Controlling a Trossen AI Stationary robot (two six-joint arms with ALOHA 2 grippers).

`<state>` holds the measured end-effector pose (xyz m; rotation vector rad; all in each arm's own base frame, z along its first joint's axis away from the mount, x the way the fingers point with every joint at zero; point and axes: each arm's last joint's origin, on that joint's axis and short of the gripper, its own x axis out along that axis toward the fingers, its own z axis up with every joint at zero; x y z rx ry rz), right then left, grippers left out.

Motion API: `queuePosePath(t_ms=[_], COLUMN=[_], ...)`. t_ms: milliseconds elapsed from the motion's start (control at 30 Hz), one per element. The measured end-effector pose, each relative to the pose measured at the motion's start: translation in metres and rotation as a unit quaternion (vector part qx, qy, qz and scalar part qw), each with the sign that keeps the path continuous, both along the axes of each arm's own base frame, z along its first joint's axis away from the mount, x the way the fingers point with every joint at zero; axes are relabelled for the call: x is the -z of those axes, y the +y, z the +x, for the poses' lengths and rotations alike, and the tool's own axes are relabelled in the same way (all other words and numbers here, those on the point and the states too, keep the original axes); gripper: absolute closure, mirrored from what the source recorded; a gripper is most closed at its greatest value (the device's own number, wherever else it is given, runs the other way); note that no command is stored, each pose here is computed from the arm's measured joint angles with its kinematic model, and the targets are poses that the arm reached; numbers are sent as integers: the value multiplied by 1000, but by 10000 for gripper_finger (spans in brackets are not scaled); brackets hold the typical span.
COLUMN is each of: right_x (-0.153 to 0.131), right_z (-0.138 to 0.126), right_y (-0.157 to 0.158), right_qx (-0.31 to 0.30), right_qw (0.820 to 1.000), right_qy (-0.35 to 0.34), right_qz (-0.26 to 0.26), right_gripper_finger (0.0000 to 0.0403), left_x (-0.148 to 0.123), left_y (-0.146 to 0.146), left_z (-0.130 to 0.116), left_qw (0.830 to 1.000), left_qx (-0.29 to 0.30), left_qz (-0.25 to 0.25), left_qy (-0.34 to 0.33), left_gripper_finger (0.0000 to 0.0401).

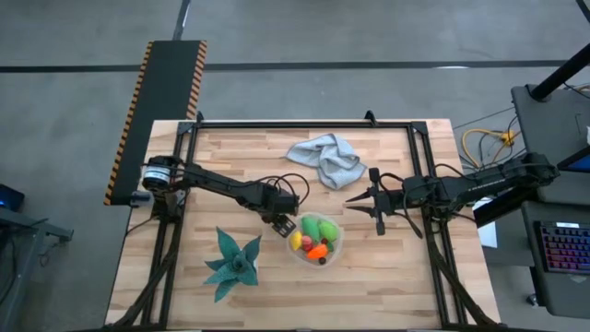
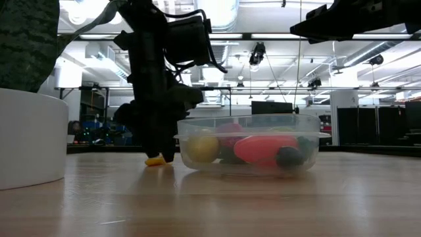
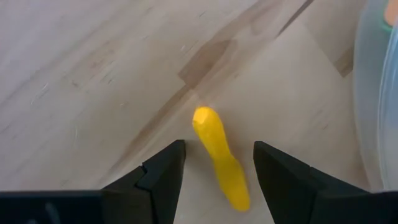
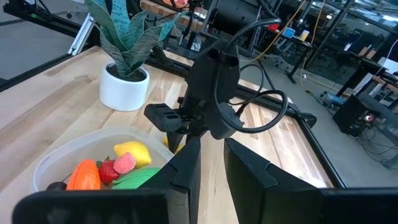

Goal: Pick and placing Produce into tupperware
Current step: Put the corn into the container

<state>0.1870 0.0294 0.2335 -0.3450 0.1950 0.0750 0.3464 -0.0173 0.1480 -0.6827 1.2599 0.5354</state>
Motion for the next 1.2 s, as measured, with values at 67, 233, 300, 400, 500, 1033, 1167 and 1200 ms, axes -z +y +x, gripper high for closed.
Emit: queuePosePath(t_ms=[67, 233, 300, 400, 500, 1033, 1167, 1200], right_x=[0, 0, 0, 0, 0, 0, 0, 0], right_z=[0, 0, 0, 0, 0, 0, 0, 0], right_y=[0, 0, 0, 0, 0, 0, 0, 0], right_qx=[0, 0, 0, 0, 0, 0, 0, 0], right_qw=[1000, 1000, 1000, 1000, 1000, 1000, 1000, 1000], right_qy=[0, 0, 0, 0, 0, 0, 1, 1], right_qz=[0, 0, 0, 0, 0, 0, 0, 0], right_gripper_finger=[339, 339, 339, 339, 339, 339, 339, 339], left_x=[1, 1, 1, 1, 1, -51, -70, -73], left_y=[0, 0, 0, 1, 1, 0, 1, 1], left_z=[0, -1, -2, -3, -3, 0, 2, 2], left_qw=[1000, 1000, 999, 999, 997, 940, 923, 920], left_qx=[8, 21, 35, 50, 76, 328, 358, 362], left_qz=[1, 0, 3, 8, 11, 93, 122, 127], left_qy=[1, 6, 9, 13, 16, -25, -65, -74], left_gripper_finger=[222, 268, 297, 343, 384, 393, 393, 393])
